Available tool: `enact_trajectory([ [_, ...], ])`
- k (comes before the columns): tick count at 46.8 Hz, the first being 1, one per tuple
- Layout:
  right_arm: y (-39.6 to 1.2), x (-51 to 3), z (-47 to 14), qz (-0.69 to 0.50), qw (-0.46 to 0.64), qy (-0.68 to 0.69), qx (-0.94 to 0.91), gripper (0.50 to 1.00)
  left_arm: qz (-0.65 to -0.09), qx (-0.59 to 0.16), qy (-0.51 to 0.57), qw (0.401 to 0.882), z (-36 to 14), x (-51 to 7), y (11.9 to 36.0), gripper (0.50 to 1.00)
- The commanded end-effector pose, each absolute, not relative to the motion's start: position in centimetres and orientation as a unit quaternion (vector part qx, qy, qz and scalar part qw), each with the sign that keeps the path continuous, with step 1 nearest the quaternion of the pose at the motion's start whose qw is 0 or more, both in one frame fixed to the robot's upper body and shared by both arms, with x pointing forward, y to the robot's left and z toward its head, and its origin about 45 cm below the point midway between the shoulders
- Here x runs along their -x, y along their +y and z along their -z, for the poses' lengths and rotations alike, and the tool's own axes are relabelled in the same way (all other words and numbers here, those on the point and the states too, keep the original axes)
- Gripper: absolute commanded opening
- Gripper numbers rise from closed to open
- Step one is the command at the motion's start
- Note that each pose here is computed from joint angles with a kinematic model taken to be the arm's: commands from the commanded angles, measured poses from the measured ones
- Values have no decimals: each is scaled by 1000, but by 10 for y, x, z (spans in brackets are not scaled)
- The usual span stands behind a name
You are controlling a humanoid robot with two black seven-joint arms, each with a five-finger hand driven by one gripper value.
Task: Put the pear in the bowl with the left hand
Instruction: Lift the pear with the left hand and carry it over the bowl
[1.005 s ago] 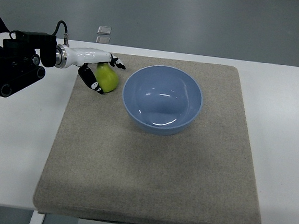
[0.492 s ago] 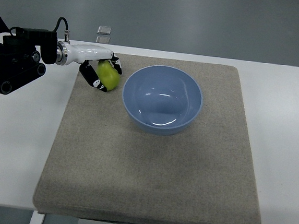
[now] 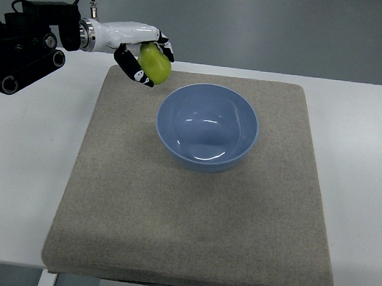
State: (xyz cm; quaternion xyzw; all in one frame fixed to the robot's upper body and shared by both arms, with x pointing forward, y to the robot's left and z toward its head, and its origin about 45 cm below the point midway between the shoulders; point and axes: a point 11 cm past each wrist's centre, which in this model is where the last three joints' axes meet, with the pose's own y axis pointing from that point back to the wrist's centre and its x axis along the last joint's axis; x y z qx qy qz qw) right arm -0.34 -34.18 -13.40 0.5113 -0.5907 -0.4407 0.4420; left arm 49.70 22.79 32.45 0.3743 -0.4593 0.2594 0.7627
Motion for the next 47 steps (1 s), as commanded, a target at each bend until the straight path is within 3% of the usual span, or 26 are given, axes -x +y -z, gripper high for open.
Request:
enact_trajectory([
  [1,-342,3,134,441,442,-591,-511,926,-258,-365,-466,763,-332,-497,221,500],
  [10,-342,2,134,440,441,-591,-512,926,-233,-333,-477,779,-337,-489,185,500],
  [23,-342,3,134,441,442,-591,-512,926,-191,-297,-488,798,-336,-468,149,500],
  [47,-342,3,134,441,442,-591,-511,926,-136,-273,-475,825,-312,-439,117,500],
])
